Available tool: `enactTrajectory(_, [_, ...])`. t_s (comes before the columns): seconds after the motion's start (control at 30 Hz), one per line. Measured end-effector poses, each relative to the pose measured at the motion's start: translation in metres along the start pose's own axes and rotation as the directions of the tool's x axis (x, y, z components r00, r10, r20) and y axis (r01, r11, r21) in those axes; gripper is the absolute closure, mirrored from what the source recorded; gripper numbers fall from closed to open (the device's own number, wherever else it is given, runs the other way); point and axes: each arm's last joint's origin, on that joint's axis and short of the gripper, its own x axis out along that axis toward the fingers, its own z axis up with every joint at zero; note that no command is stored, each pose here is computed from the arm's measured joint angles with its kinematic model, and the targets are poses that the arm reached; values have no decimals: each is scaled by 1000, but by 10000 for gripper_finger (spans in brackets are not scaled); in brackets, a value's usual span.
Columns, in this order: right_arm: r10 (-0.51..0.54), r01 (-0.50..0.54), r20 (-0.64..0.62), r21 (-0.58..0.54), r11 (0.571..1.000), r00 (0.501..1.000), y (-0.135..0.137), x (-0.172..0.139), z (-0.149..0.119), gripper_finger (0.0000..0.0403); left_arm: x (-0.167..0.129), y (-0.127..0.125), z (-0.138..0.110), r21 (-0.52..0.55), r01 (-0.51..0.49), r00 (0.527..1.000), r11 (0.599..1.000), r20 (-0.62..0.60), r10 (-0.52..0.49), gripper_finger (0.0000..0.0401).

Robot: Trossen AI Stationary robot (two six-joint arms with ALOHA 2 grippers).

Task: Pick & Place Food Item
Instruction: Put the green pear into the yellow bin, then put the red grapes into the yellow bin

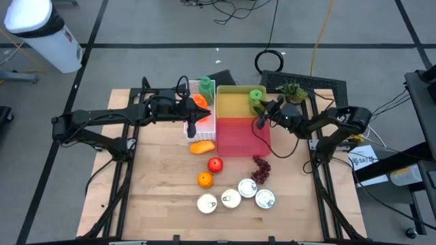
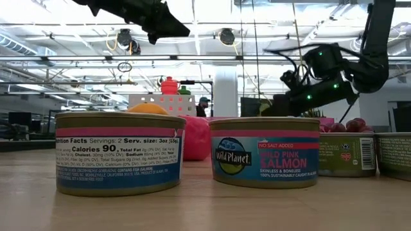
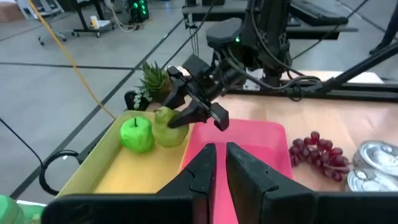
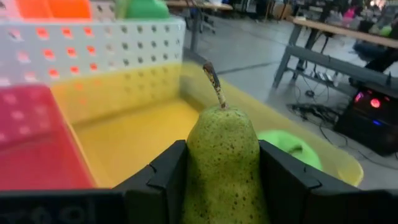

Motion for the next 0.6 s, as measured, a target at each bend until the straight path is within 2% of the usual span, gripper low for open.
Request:
enactTrajectory(0.2, [4, -4, -32, -5, 1000, 999, 1, 2, -8, 250, 0, -1, -1, 3, 4, 1000, 1000, -12, -4, 352])
enactTrajectory(0.23, [4, -4, -35, -5, 1000, 999, 1, 2, -8, 239, 0, -1, -1, 3, 4, 1000, 1000, -15, -4, 352])
enactTrajectory(0.43, [3, -3, -34, -5, 1000, 999, 1, 2, -8, 117, 0, -1, -3, 1, 6, 999, 1000, -33, -6, 352])
enactTrajectory(0.6, [3, -3, -31, -4, 1000, 1000, 1, 2, -7, 75, 0, -1, -4, 0, 6, 999, 1000, -39, -6, 352])
